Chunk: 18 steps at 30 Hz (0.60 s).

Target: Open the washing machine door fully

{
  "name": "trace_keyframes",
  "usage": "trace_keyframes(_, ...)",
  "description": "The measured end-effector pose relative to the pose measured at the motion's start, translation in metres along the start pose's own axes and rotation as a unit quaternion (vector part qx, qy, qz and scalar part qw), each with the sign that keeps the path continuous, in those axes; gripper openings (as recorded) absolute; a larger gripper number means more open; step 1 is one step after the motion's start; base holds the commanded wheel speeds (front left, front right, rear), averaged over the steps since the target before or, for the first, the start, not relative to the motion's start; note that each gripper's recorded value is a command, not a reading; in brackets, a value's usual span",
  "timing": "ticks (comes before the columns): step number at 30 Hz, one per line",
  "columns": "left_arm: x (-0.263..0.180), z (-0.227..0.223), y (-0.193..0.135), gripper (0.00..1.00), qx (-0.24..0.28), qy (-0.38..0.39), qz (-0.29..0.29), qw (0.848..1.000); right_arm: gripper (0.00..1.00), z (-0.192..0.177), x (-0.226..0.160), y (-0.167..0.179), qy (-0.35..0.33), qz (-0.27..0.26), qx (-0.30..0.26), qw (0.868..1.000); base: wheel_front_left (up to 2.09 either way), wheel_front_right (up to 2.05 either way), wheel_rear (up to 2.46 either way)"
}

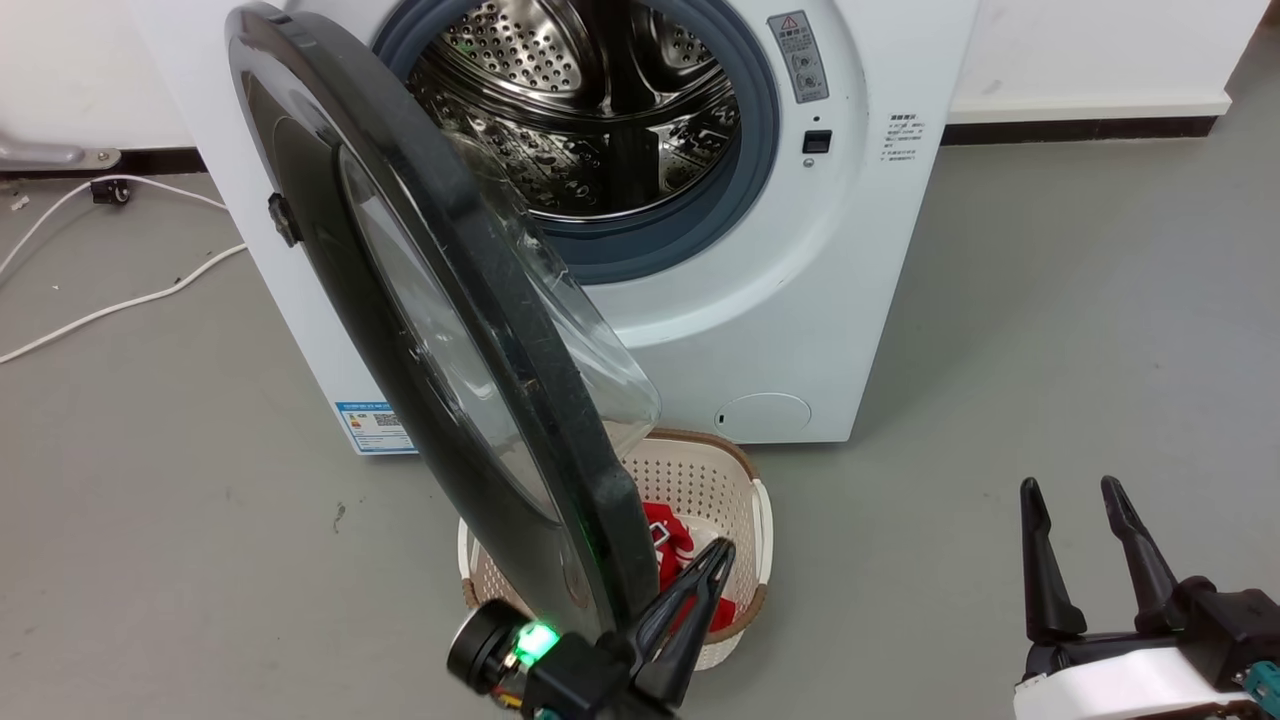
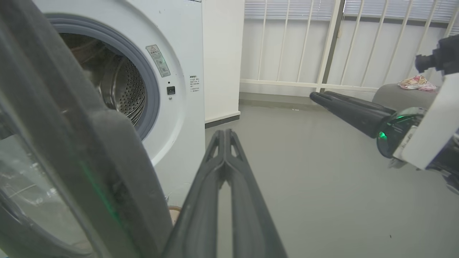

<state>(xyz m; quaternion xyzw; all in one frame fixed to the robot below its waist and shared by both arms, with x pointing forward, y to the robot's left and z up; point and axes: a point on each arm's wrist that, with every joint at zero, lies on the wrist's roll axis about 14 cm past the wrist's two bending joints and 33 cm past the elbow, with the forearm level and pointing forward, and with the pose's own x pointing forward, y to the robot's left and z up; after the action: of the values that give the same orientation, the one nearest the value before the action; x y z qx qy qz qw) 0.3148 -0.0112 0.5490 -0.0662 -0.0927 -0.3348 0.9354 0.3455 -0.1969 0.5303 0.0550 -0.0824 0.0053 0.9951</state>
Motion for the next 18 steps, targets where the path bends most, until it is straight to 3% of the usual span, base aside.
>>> trace_keyframes(10,0.029,0.003,0.008,0.0,0.007,-0.008,-0.003,1.0,1.0,-0.007,-0.003,-0.002,0.01,-0.006,0.012,1.0,0.0,0.0,0.0)
trace_keyframes(18,0.032,-0.013,0.022,0.0,0.015,0.018,0.029,0.999,1.0,-0.013,-0.006,-0.002,0.019,-0.009,0.022,1.0,0.0,0.0,0.0)
